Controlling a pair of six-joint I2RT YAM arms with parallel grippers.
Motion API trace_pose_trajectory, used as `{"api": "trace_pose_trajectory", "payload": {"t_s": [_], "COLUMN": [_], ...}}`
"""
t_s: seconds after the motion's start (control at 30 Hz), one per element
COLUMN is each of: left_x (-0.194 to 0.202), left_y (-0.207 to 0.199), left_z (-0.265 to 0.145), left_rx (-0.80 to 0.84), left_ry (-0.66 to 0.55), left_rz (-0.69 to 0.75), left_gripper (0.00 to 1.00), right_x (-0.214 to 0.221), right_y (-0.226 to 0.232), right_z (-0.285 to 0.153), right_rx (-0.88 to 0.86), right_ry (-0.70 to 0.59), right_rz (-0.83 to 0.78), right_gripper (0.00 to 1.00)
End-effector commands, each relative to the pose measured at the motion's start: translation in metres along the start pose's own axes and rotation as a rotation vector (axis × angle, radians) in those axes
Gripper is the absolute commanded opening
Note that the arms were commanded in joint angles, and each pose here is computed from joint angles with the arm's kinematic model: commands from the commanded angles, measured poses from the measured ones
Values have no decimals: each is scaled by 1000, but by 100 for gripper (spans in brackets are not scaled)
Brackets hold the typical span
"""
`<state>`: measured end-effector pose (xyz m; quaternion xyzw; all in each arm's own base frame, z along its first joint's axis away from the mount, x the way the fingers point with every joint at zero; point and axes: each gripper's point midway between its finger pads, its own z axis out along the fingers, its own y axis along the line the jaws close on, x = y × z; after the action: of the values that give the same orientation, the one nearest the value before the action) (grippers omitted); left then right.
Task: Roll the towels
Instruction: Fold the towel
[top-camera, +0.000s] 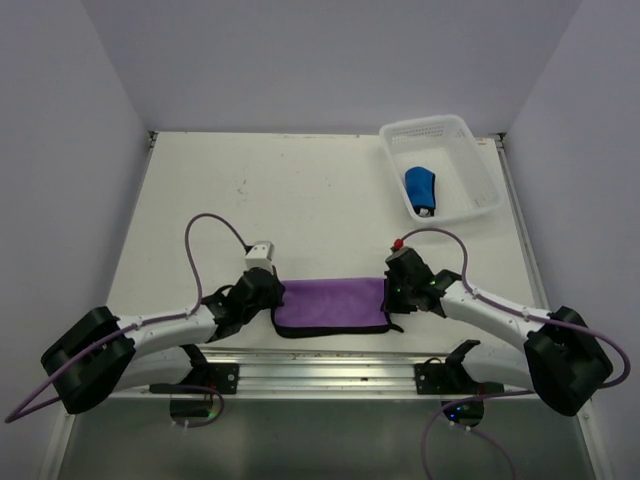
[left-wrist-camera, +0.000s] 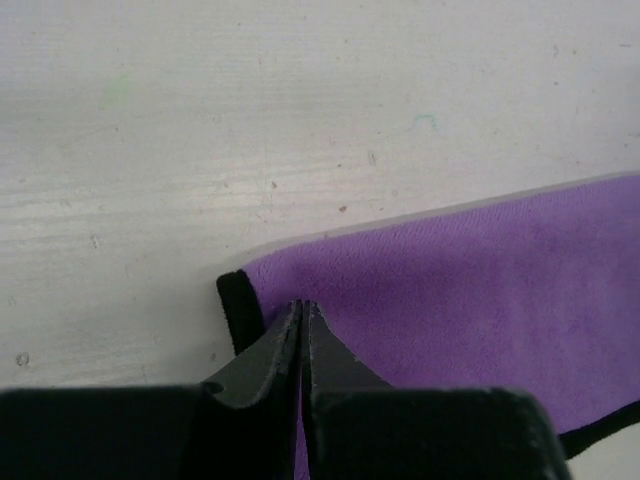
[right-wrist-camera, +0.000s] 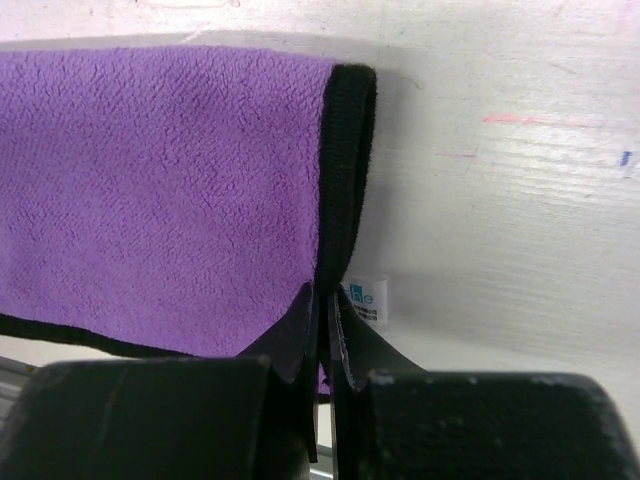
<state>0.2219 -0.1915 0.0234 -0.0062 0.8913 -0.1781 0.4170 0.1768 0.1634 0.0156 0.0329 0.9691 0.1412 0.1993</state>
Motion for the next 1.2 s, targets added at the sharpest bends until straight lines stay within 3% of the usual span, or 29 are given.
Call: {"api": "trace_pose_trajectory", "payload": {"t_s": [0.0,0.2,0.53,0.8,1.17], "left_x": [-36,-73,-81,-88,-81], "left_y": [-24,-44,-55,-57,-50], "left_z": [-11,-33,-46,-51,-52], "left_rx": [41,89,143,159,149], "left_ry": [-61,-115,-111,-134,-131], "left_rz": [-34,-59,-70,-56,-54], "left_gripper": [7,26,30,33,35], "right_x": [-19,-36,-63,-79,-69], "right_y": [-5,-21,-36,13,95], "right_z": [-16,-49,-93,-85,-53], "right_rx": [46,145,299,190,68], "right_ry": [-45,-87,-112,-86,-43], "right_rz": [-39,-83,-166,-232,-315], "right_gripper": [0,0,0,0,0]}}
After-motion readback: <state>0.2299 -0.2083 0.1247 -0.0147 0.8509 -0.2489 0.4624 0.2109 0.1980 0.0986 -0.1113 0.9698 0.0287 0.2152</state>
